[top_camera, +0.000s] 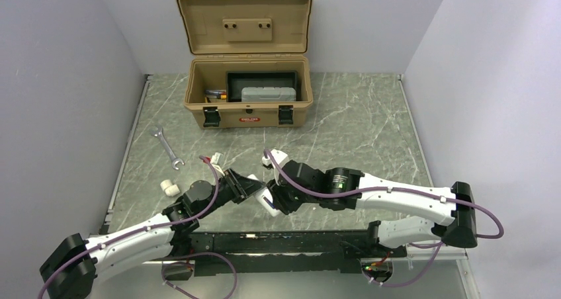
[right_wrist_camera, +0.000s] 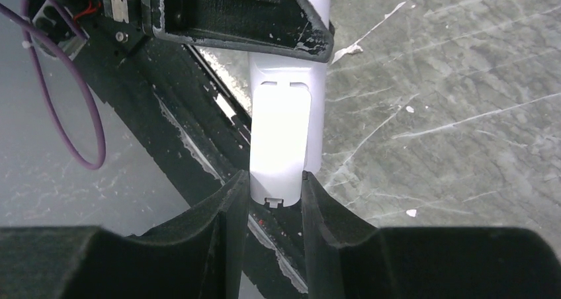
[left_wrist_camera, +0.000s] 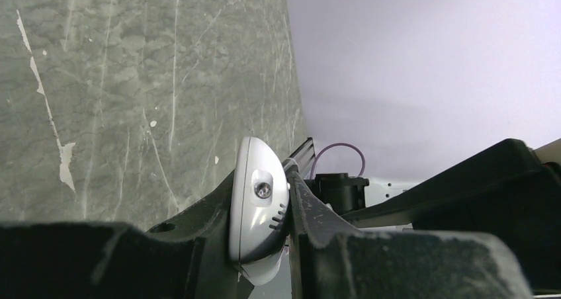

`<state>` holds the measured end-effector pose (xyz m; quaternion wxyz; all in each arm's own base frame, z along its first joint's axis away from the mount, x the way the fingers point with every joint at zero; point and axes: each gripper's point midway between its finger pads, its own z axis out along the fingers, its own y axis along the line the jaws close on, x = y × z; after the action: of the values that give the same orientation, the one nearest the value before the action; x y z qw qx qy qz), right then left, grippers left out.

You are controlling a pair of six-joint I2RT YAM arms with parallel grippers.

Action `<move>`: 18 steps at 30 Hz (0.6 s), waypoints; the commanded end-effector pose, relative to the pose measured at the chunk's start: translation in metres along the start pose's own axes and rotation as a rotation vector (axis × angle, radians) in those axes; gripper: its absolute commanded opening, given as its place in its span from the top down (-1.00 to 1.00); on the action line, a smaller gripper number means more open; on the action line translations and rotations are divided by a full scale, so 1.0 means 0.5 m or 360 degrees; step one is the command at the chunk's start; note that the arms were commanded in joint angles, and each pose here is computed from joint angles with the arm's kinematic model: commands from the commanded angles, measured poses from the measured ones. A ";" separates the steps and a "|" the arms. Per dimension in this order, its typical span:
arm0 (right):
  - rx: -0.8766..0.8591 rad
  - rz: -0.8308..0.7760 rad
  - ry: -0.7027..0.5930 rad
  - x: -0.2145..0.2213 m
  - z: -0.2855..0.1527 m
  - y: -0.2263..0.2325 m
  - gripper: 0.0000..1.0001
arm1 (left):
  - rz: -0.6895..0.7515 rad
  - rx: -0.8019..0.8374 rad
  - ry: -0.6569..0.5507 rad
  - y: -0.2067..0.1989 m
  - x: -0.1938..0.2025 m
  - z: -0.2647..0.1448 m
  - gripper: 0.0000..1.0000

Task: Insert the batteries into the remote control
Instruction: Load the battery cover into the remote control.

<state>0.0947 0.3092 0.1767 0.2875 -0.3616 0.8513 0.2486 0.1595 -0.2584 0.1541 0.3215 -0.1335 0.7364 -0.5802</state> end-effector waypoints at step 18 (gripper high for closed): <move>0.0013 -0.0052 0.0105 0.015 0.026 0.003 0.31 | -0.0035 0.0216 -0.0035 -0.089 -0.022 0.005 1.00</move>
<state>0.0912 0.3101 0.1524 0.2550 -0.3839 0.8592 0.2220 0.1598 -0.2611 0.1586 0.3197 -0.1330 0.7305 -0.5886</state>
